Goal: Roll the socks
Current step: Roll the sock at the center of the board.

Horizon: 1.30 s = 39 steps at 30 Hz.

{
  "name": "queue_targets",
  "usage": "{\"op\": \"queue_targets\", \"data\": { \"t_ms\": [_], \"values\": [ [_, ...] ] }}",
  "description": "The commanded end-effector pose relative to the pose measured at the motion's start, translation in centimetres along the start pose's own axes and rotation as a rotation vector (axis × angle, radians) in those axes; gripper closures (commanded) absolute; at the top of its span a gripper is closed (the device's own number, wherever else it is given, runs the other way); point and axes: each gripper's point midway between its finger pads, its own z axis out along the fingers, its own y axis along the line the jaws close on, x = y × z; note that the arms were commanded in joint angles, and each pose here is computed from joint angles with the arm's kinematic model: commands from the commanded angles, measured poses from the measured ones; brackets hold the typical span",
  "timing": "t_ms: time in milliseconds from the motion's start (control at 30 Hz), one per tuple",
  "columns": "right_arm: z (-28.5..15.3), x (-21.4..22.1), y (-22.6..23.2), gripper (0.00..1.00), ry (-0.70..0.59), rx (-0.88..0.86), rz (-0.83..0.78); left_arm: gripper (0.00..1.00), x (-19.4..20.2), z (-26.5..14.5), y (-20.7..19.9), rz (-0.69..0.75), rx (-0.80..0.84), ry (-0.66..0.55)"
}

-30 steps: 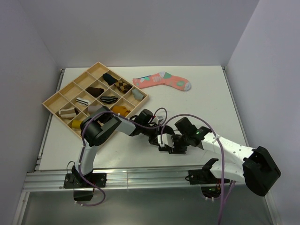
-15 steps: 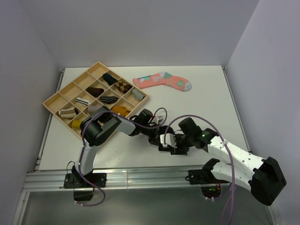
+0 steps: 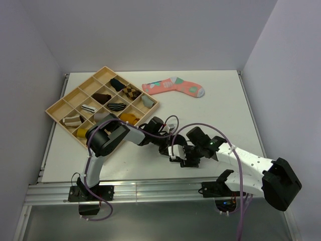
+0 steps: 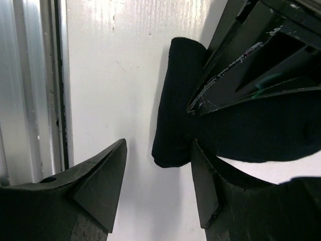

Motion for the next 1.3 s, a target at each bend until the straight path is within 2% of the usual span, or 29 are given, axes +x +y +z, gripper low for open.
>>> {"op": "queue_targets", "data": {
  "t_ms": [0,267,300,333,433,500,600,667,733,933,967,1133,1267],
  "values": [
    [0.9,-0.4,-0.6,0.39,-0.015,0.006,-0.004,1.00,0.0,0.3,4.8,-0.119,-0.130,-0.020],
    [2.3,0.5,-0.9,0.54,0.020,-0.011,0.041,1.00,0.8,0.1,4.3,-0.100,-0.105,0.004],
    [2.4,0.3,-1.0,0.63,0.013,-0.011,0.040,1.00,0.7,0.1,4.1,-0.088,-0.091,0.005],
    [2.6,0.4,-0.7,0.68,0.018,-0.030,0.049,1.00,0.7,0.0,4.0,-0.075,-0.086,0.004],
    [2.9,0.5,-0.1,0.73,0.035,-0.102,0.076,0.97,0.1,-0.6,3.5,0.029,-0.131,-0.026],
    [2.7,0.5,0.3,0.78,0.046,-0.173,0.114,0.92,-1.4,-1.5,3.2,0.119,-0.190,-0.108],
    [2.0,0.1,0.8,0.80,0.041,-0.271,0.159,0.83,-3.2,-2.9,1.5,0.201,-0.190,-0.227],
    [1.9,0.6,0.7,0.80,0.051,-0.309,0.198,0.73,-3.7,-3.4,0.7,0.253,-0.168,-0.273],
    [1.6,0.7,0.7,0.80,0.055,-0.347,0.239,0.70,-4.6,-4.0,0.0,0.293,-0.163,-0.346],
    [0.5,0.7,1.5,0.80,0.064,-0.523,0.328,0.66,-5.4,-6.3,-0.1,0.293,-0.157,-0.541],
    [-0.1,0.4,1.2,0.81,0.066,-0.545,0.348,0.66,-5.6,-6.7,-1.5,0.337,-0.104,-0.572],
    [0.0,0.7,0.2,0.82,0.110,-0.644,0.437,0.65,-4.3,-7.7,-0.8,0.392,-0.057,-0.646],
    [0.4,1.0,-1.2,0.82,0.158,-0.664,0.528,0.64,-3.3,-8.2,-1.8,0.522,-0.033,-0.692]
  ]
}}
